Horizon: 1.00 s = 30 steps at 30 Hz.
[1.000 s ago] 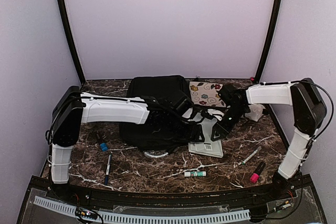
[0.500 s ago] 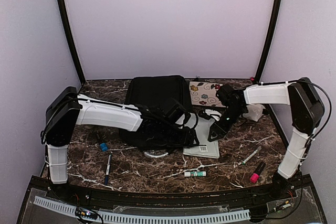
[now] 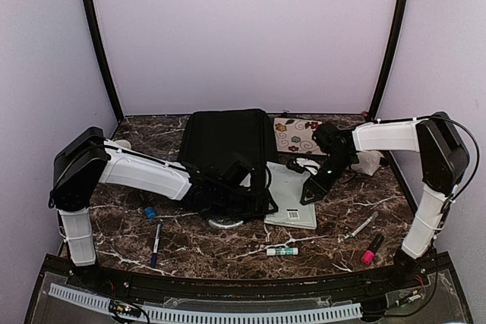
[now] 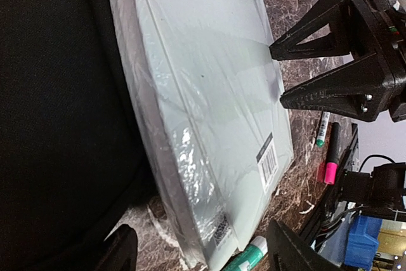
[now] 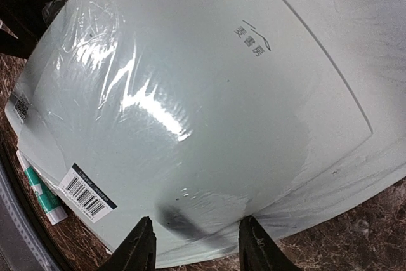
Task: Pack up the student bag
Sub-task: Move the book to the center of the board.
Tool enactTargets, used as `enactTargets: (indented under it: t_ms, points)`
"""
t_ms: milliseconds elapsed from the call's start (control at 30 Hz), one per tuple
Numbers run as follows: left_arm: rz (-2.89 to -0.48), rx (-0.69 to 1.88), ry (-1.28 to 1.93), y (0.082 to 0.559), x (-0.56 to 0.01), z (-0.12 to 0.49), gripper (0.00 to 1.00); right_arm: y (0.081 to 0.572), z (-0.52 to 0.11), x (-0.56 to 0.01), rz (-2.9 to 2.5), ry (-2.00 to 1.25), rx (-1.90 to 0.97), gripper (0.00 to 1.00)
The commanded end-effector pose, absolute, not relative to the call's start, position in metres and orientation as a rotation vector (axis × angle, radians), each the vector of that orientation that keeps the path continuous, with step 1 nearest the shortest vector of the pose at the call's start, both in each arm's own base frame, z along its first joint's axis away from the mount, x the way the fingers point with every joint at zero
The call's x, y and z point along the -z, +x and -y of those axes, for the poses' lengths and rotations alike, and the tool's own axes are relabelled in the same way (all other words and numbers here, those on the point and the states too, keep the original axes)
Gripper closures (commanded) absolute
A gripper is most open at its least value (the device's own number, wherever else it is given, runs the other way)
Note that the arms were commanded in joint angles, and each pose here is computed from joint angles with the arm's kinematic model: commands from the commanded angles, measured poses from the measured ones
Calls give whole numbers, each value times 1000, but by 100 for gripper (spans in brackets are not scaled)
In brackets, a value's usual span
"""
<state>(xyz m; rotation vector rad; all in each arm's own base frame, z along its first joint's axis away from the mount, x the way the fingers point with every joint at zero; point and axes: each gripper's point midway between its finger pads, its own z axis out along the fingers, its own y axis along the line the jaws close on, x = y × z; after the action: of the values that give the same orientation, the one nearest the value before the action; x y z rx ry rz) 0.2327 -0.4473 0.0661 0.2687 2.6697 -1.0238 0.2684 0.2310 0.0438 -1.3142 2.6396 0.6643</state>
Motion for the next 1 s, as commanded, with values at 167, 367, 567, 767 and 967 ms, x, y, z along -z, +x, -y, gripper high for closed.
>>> enactTargets:
  t_ms: [167, 367, 567, 767, 967]
  points:
    - [-2529, 1412, 211, 238, -90, 474, 34, 243, -233, -14, -2720, -1365, -711, 55]
    - [-2497, 1510, 184, 243, -100, 484, 35, 243, -234, -13, -2717, -1365, -720, 55]
    - [-2461, 1593, 185, 246, -114, 496, 50, 244, -236, -14, -2717, -1362, -728, 55]
    - [-2430, 1629, 178, 248, -130, 500, 68, 242, -230, -18, -2714, -1367, -694, 55]
    - [-2397, 1640, 196, 248, -145, 500, 81, 245, -214, -41, -2670, -1348, -597, 54]
